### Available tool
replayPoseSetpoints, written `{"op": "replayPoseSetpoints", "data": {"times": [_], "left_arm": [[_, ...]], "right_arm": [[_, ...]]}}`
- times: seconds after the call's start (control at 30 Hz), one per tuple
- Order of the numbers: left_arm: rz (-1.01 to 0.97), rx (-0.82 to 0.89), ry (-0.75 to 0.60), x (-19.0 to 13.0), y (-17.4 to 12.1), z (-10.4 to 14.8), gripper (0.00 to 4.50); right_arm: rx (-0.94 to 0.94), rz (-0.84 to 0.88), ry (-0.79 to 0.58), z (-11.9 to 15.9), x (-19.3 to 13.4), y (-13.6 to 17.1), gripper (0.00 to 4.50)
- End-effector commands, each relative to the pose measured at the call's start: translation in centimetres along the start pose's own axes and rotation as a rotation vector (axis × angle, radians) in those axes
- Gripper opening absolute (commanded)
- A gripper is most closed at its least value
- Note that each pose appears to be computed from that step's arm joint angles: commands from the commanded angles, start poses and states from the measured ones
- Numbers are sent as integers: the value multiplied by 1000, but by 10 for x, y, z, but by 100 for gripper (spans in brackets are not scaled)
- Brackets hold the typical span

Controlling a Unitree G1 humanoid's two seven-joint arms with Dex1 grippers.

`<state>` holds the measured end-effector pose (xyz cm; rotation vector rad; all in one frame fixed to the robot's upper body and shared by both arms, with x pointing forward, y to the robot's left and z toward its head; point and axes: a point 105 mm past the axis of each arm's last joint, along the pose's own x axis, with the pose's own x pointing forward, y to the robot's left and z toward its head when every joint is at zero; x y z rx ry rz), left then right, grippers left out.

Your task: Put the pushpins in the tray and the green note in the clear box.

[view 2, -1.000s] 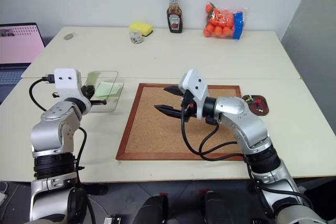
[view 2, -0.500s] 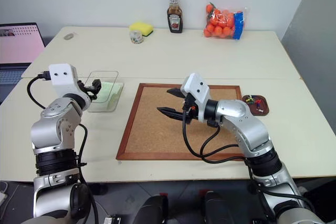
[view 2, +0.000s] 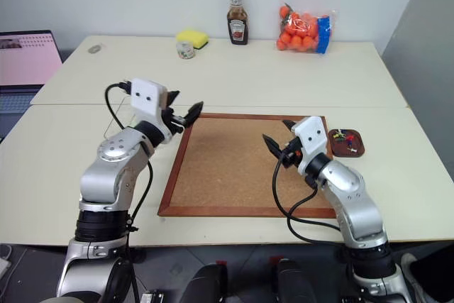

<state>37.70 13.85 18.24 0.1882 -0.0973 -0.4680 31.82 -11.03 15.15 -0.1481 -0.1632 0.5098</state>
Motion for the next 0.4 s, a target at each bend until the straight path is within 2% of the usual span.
{"op": "replayPoseSetpoints", "data": {"times": [0.03, 0.17, 0.4], "left_arm": [[-164, 98, -4, -1, -36, -17, 358], [-221, 105, 35, -7, -49, -38, 358], [-203, 77, 15, -11, -52, -44, 358]], "right_arm": [[10, -233, -63, 0, -22, -17, 324], [-9, -309, -41, -11, -35, -20, 324], [10, -330, -34, -14, -39, -20, 324]]}}
